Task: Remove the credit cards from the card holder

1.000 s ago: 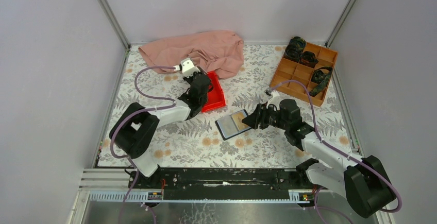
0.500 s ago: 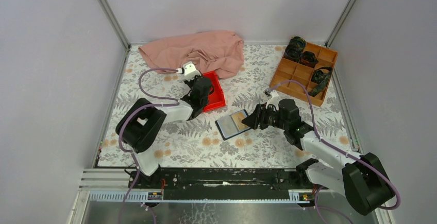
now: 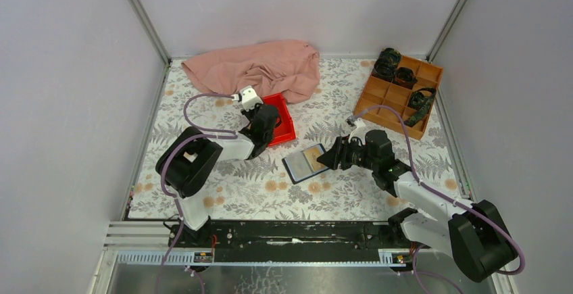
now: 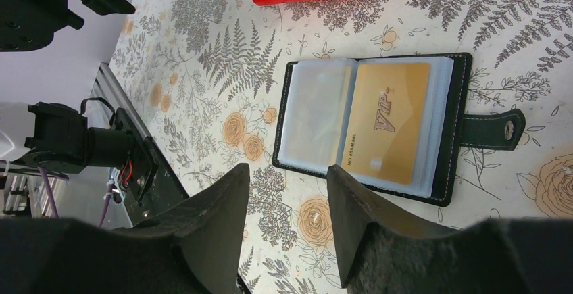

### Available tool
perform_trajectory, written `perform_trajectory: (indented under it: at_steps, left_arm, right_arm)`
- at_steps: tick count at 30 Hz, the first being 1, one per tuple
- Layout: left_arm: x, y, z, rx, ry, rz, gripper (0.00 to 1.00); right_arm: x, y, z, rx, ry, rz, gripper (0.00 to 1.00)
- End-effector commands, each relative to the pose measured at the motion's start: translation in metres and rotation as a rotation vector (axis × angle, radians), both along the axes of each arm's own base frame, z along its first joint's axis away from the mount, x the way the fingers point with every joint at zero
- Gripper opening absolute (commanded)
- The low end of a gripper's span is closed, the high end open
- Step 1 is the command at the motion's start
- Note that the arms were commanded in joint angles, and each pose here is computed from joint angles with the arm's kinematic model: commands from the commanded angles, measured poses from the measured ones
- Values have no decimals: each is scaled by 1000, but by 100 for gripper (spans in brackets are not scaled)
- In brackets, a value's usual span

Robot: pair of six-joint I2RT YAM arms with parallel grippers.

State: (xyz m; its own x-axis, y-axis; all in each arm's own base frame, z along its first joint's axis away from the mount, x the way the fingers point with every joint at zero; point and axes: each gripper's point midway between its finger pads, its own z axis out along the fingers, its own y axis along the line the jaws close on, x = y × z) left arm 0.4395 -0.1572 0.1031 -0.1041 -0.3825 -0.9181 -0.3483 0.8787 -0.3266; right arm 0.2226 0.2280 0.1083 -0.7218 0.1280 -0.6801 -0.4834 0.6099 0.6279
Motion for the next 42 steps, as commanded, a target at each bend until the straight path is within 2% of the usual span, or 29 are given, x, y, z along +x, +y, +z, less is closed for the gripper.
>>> perform_trajectory:
  at_steps: [1,23,25,29,36,42]
  left_arm:
    - [1,13,0,-12,-19,87,0]
    - [14,4,4,-30,-49,80,6]
    - [14,4,6,-32,-51,80,9]
    - [12,3,5,-41,-35,78,22]
    - [10,5,6,-38,-27,80,27]
    - [3,6,30,-48,-72,79,28]
  right_arm:
    - [8,4,14,19,-66,4,53]
    - [9,3,13,13,-68,-1,53]
    - [9,3,13,12,-67,-1,53]
    - [9,3,14,11,-72,-3,53]
    - [9,3,14,10,-73,-2,53]
    - [9,2,15,12,-74,-2,53]
